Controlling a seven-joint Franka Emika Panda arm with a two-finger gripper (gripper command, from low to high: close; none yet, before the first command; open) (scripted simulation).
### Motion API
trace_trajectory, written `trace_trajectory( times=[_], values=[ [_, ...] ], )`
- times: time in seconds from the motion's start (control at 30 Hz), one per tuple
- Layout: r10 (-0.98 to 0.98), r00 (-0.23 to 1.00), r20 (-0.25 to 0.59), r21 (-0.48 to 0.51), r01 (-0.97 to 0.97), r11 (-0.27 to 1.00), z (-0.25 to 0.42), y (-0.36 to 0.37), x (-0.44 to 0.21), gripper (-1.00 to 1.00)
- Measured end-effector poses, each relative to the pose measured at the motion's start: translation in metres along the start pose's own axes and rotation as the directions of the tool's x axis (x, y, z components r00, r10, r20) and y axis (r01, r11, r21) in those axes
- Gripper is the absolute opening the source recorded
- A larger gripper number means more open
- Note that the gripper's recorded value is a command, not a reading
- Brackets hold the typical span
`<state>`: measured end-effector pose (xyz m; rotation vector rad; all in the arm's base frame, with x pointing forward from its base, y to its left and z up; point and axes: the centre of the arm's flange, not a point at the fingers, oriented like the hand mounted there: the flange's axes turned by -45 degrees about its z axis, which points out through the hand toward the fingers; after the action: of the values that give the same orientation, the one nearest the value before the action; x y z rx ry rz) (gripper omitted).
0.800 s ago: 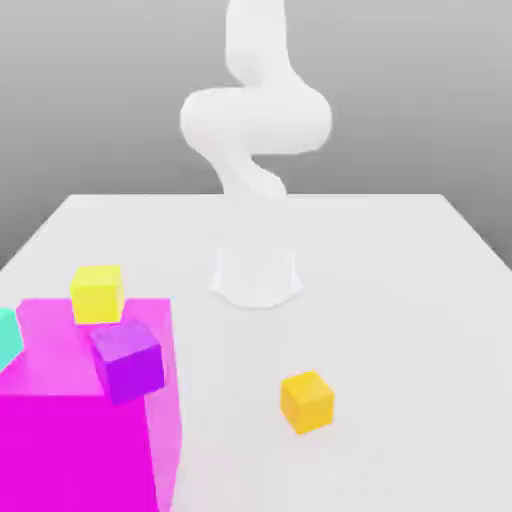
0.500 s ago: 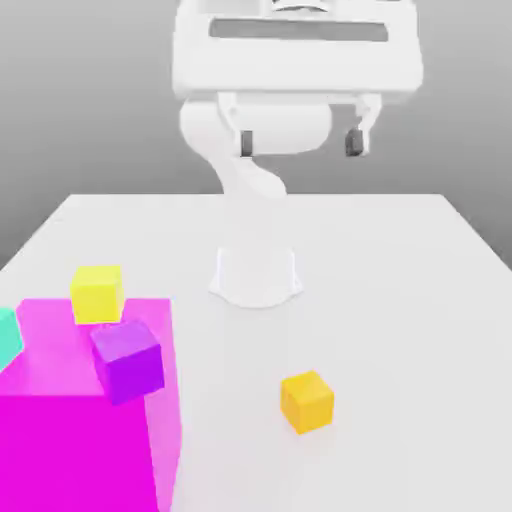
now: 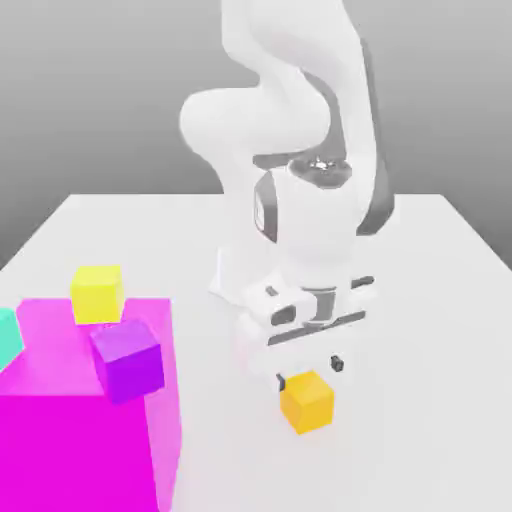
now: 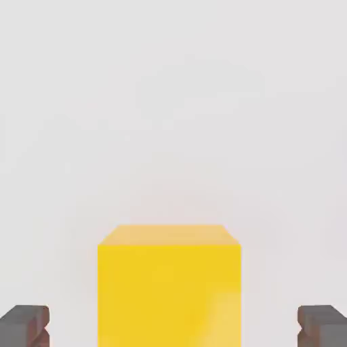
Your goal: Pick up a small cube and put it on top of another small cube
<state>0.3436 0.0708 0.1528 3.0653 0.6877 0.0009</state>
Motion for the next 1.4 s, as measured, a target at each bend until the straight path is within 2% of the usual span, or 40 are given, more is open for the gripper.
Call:
trace_trajectory(
  times=[0.03,0.07,0.3,0.6,0.8,1.0,1.23,1.3,1.4],
  values=[
    [0.0,1.0,0.0,0.0,0.0,1.0,0.009,0.0,-0.001,0.0],
    [0.0,1.0,0.0,0.0,0.0,1.0,0.016,0.0,-0.001,-1.0],
    [0.0,1.0,0.001,0.0,0.0,1.0,0.017,-0.001,-0.002,-1.0],
    [-0.007,1.0,-0.003,-0.003,0.007,1.0,-0.051,0.002,0.009,-1.0],
    [0.35,0.937,-0.006,-0.006,-0.35,0.937,-0.116,0.074,0.038,-1.0],
    [0.692,0.722,-0.01,-0.008,-0.692,0.722,-0.2,0.154,0.035,-1.0],
    [0.948,0.317,-0.015,-0.011,-0.948,0.317,-0.306,0.23,-0.013,-1.0],
    [0.98,0.2,-0.003,0.0,-0.98,0.2,-0.308,0.242,-0.034,-1.0],
    [0.987,0.163,0.001,0.004,-0.987,0.163,-0.27,0.247,-0.04,-1.0]
  ],
)
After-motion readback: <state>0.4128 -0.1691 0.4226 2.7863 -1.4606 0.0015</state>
